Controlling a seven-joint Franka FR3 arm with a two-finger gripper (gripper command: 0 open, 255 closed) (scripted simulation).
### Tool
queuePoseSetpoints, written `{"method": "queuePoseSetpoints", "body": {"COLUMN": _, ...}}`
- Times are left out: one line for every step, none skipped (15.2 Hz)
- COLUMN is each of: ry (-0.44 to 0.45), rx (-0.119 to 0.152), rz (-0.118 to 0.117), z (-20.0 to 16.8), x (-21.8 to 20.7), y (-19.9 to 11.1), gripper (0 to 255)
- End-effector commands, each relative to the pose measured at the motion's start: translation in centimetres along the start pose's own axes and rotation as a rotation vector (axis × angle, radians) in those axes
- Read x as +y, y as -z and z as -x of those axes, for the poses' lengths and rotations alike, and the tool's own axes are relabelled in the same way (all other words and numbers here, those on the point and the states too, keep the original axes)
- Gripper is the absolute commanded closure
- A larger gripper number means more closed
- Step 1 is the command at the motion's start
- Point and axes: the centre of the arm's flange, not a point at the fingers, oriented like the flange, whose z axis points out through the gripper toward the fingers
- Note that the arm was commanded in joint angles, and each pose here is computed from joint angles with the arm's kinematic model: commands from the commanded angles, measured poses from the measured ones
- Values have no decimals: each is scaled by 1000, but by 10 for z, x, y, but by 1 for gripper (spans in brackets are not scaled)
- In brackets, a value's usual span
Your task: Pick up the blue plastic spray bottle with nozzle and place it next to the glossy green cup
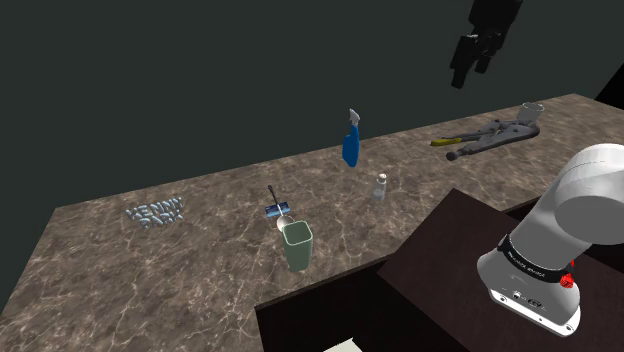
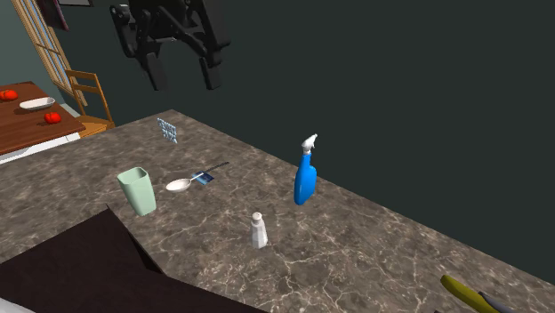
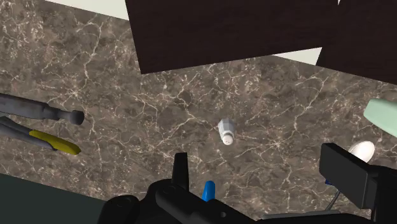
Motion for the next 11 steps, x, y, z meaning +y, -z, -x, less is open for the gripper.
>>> {"method": "queuePoseSetpoints", "body": {"ry": 0, "rx": 0, "rz": 0, "z": 0, "x": 0, "y": 0, "gripper": 0}}
{"method": "queuePoseSetpoints", "body": {"ry": -3, "rx": -1, "rz": -2, "z": -11, "x": 1, "y": -7, "gripper": 0}}
{"method": "queuePoseSetpoints", "body": {"ry": -5, "rx": -3, "rz": -5, "z": -22, "x": 2, "y": -15, "gripper": 0}}
{"method": "queuePoseSetpoints", "body": {"ry": -8, "rx": -4, "rz": -7, "z": -33, "x": 3, "y": -22, "gripper": 0}}
{"method": "queuePoseSetpoints", "body": {"ry": -10, "rx": -6, "rz": -9, "z": -45, "x": 4, "y": -29, "gripper": 0}}
{"method": "queuePoseSetpoints", "body": {"ry": -13, "rx": -7, "rz": -11, "z": -56, "x": 6, "y": -37, "gripper": 0}}
{"method": "queuePoseSetpoints", "body": {"ry": -15, "rx": -9, "rz": -14, "z": -67, "x": 7, "y": -44, "gripper": 0}}
{"method": "queuePoseSetpoints", "body": {"ry": -18, "rx": -10, "rz": -16, "z": -78, "x": 8, "y": -52, "gripper": 0}}
{"method": "queuePoseSetpoints", "body": {"ry": -20, "rx": -11, "rz": -18, "z": -89, "x": 9, "y": -59, "gripper": 0}}
{"method": "queuePoseSetpoints", "body": {"ry": -23, "rx": -13, "rz": -21, "z": -100, "x": 10, "y": -67, "gripper": 0}}
{"method": "queuePoseSetpoints", "body": {"ry": -25, "rx": -14, "rz": -23, "z": -111, "x": 11, "y": -74, "gripper": 0}}
